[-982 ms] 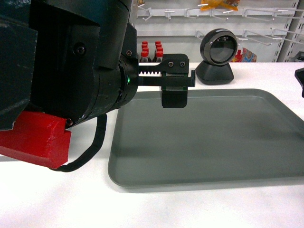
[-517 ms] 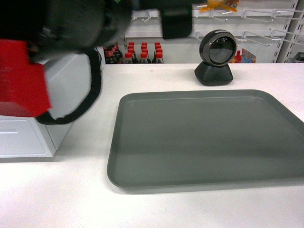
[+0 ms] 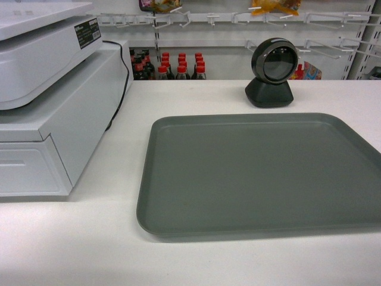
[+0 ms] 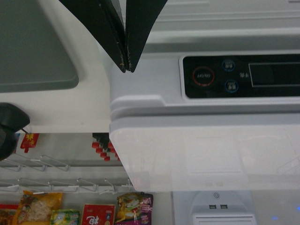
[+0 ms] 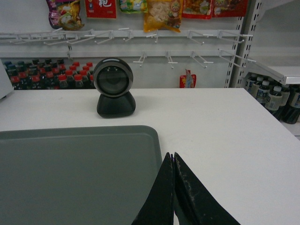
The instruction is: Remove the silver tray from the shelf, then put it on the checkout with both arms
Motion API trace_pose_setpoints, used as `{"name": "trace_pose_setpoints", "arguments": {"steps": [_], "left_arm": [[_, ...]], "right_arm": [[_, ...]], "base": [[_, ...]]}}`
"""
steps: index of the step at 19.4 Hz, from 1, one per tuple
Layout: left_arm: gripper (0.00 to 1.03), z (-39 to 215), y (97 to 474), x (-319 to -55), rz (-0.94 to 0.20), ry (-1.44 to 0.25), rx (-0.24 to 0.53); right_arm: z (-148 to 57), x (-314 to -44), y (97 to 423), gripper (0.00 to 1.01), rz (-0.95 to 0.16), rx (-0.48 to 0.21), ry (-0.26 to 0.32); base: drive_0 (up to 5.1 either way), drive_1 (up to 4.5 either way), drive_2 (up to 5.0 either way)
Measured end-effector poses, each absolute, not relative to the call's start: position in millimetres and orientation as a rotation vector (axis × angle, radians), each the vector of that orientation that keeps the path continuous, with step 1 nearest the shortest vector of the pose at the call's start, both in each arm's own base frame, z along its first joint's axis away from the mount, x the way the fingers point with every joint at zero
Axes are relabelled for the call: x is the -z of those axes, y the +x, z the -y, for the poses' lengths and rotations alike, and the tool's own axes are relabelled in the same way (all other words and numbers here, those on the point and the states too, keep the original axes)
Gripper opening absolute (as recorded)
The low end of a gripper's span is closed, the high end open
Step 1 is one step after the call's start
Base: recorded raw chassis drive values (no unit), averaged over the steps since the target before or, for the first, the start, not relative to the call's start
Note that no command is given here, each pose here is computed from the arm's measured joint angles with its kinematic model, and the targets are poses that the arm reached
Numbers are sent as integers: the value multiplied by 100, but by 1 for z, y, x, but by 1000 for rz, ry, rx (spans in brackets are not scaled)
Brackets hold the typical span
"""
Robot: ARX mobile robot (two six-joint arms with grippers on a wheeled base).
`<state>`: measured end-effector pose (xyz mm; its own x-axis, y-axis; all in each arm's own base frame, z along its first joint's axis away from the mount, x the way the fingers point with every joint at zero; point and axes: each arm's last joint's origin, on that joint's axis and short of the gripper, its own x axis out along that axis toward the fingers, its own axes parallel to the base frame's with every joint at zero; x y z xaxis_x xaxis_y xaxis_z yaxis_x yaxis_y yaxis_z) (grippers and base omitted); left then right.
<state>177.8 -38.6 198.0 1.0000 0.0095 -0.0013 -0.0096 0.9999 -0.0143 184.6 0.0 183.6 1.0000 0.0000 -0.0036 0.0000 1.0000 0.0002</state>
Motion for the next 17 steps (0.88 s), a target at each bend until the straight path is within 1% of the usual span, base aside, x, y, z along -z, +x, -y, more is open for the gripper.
{"name": "trace_pose_setpoints", "arguments": {"steps": [3,5,6,7,8,10,11,12,13,17], "left_arm": [[2,23,159,-186,-8,-13,-2],[2,18,152,-183,-7,-14,-6],[2,16,149,-181,-8,-14,-6],[2,14,146,-179,-10,-13,-5],[2,11,141,-177,-10,-14,-2],[2,3,137,-175,-10,-14,7],[2,-1,135,-174,7,-15,-22],[2,-1,133,-170,21,-15,-23],[2,0,131,-166,-9,-14,-2],[2,0,123,-169,12,-14,2]], "right_arm": [[0,-175,164,2,-17,0,1],[0,-175,157,2,-4,0,1],[0,-173,153,2,31,0,1],[0,-168,151,2,8,0,1],[0,-159,145,2,-42,0,0],[0,-165,140,2,-2,0,0],[0,-167,138,2,8,0,0],[0,-167,136,2,3,0,0],[0,-167,134,2,-4,0,0],[0,-170,125,2,13,0,0]], "base": [[0,0,0],[0,0,0],[0,0,0],[0,0,0],[0,0,0],[0,0,0],[0,0,0],[0,0,0],[0,0,0],[0,0,0]]}}
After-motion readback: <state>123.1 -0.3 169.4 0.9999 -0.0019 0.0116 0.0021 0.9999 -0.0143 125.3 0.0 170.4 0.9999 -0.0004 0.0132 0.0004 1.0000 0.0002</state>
